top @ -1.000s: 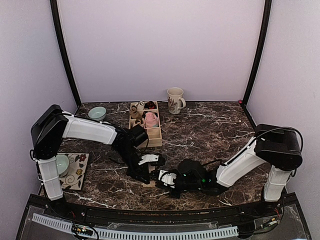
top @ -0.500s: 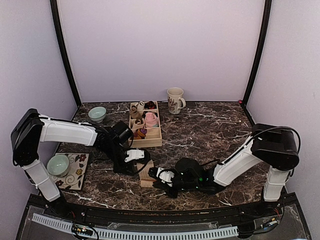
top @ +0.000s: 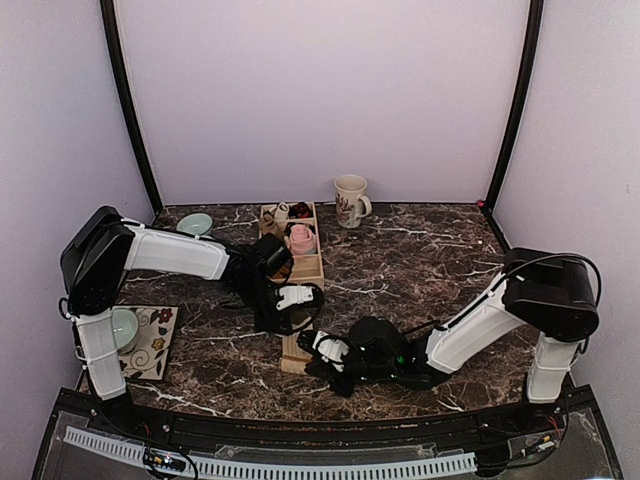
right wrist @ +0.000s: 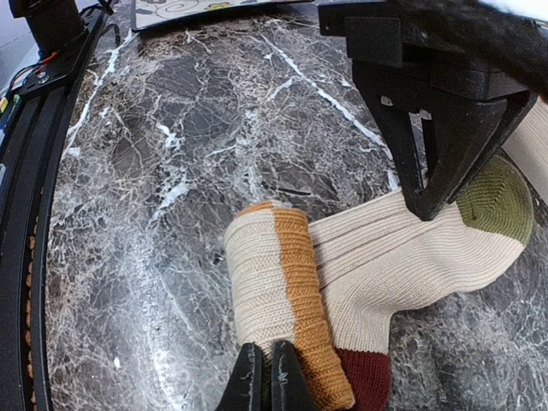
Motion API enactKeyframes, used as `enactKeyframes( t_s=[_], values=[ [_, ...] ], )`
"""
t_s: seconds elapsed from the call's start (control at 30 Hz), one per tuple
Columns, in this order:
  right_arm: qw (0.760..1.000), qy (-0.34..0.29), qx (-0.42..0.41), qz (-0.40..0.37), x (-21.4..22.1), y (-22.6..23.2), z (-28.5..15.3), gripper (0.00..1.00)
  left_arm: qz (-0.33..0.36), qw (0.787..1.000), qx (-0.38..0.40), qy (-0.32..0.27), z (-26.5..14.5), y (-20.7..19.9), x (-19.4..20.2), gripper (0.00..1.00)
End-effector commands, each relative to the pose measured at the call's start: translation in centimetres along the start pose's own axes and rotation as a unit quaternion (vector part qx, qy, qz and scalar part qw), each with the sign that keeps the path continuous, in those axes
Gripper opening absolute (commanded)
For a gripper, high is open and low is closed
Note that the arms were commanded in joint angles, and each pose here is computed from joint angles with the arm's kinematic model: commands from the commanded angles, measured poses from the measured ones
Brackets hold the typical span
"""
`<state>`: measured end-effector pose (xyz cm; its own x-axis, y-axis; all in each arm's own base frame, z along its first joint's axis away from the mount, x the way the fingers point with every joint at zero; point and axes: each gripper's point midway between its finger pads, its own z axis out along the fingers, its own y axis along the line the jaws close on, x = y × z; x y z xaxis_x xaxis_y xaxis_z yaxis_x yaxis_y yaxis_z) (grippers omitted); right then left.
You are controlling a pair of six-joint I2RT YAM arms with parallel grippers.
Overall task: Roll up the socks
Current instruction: Pick up the sock from the center of the board.
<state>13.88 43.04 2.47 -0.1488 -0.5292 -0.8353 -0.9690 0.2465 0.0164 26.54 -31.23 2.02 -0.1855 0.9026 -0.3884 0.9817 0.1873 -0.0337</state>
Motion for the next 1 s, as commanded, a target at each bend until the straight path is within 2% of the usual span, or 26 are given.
enactKeyframes(
  t_s=[0.0,0.2,0.4,0.63,0.7,0.73,0.77,0.8,0.87,0.97],
  values=[
    [0.985,0.165,0.011,0.044,9.9,1.0,-1.1,0.0,-0.006,1.0,0.016,0.019,1.6,-0.1,0.8,0.22],
    [0.98,0.185,0.023,0.063,10.1,1.8,-0.8,0.0,-0.004,0.999,0.038,0.006,1.8,-0.7,-0.2,0.21],
    [0.971,0.212,0.042,0.108,11.0,1.6,-0.4,0.0,0.0,1.0,0.02,-0.013,-0.1,-0.3,-0.4,0.22],
    [0.953,0.256,0.039,0.156,13.1,2.3,-0.4,0.0,0.004,0.996,-0.079,-0.047,-5.8,2.8,-0.8,0.24],
    [0.951,0.259,0.037,0.163,13.2,2.5,-0.6,0.0,-0.015,0.988,-0.13,-0.075,-8.4,4.9,-1.2,0.36],
    [0.95,0.262,0.038,0.165,13.3,2.5,-0.8,0.0,-0.025,0.983,-0.159,-0.088,-9.8,6.0,-1.1,0.55],
    [0.949,0.265,0.037,0.165,13.4,2.5,-0.9,0.0,-0.038,0.975,-0.195,-0.105,-11.3,7.4,-1.2,0.87],
    [0.948,0.269,0.036,0.166,13.6,2.6,-1.0,0.0,-0.05,0.967,-0.222,-0.113,-12.6,8.2,-1.1,0.97],
    [0.946,0.276,0.034,0.167,13.7,2.7,-1.1,0.0,-0.074,0.953,-0.265,-0.129,-15.9,10.2,-0.2,0.99],
    [0.943,0.285,0.027,0.169,14.0,3.0,-1.1,0.0,-0.084,0.938,-0.3,-0.151,-20.5,10.7,0.3,0.99]
  ],
)
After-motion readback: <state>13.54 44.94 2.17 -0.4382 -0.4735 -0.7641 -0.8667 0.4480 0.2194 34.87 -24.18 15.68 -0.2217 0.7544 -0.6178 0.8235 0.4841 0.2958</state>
